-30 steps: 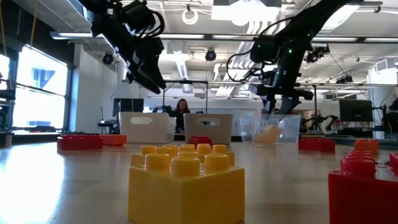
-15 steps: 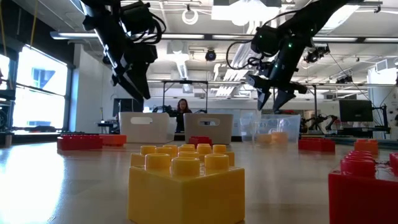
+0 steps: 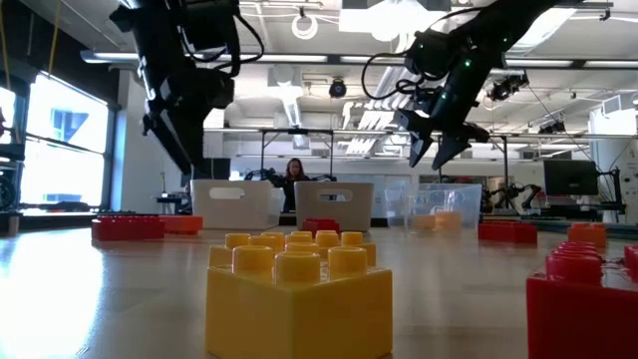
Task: Sort & place blocks by color
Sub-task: Put the red game piece into the gray bin
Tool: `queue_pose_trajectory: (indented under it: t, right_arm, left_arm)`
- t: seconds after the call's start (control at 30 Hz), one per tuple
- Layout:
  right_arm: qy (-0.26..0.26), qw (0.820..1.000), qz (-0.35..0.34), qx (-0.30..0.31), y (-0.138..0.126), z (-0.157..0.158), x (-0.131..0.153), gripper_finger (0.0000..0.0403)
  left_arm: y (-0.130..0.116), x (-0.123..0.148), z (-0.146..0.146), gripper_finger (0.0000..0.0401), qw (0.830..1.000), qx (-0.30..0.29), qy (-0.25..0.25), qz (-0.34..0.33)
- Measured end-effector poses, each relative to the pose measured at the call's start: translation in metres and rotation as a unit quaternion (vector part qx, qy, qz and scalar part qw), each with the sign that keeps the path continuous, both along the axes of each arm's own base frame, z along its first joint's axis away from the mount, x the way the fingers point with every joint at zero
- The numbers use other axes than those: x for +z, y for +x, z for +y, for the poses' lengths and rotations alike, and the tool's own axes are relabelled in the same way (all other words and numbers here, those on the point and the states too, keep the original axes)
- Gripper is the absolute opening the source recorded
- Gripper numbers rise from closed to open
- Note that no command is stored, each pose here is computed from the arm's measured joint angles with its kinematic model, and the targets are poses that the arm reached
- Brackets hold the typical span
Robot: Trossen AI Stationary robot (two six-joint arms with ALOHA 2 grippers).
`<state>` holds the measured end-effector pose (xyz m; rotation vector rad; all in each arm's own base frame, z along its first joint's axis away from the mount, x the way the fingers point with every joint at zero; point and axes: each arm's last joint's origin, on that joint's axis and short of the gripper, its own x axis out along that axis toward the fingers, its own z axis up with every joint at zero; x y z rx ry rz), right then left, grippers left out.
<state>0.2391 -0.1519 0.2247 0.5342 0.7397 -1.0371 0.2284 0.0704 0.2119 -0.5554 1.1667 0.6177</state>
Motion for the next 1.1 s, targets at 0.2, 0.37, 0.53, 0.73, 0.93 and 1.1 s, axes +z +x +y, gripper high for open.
queue_pose_trajectory:
  t: [0.2, 0.37, 0.53, 0.73, 0.93, 1.1]
  right_arm:
    - [-0.004, 1.000, 0.003, 0.004, 0.002, 0.003, 0.000, 0.0240]
    - [-0.007, 1.000, 0.004, 0.010, 0.004, 0.007, 0.000, 0.0240]
    - [-0.006, 1.000, 0.003, 0.015, 0.006, 0.010, 0.000, 0.0240]
    - [-0.009, 1.000, 0.004, 0.018, 0.008, 0.013, 0.000, 0.0240]
    - [-0.009, 1.000, 0.004, 0.018, 0.008, 0.013, 0.000, 0.0240]
    - [-0.010, 1.000, 0.003, 0.018, 0.008, 0.013, 0.000, 0.0240]
  left_arm:
    - [-0.003, -0.009, -0.023, 0.0227, 0.999, 0.007, -0.022, 0.028]
    - [-0.005, -0.017, -0.037, 0.0227, 0.999, 0.015, -0.036, 0.038]
    - [-0.008, -0.024, -0.047, 0.0227, 0.998, 0.020, -0.041, 0.042]
    - [-0.011, -0.035, -0.056, 0.0227, 0.998, 0.036, -0.041, 0.043]
    - [-0.011, -0.036, -0.062, 0.0227, 0.998, 0.036, -0.030, 0.041]
    - [-0.008, -0.041, -0.066, 0.0227, 0.998, 0.032, -0.023, 0.046]
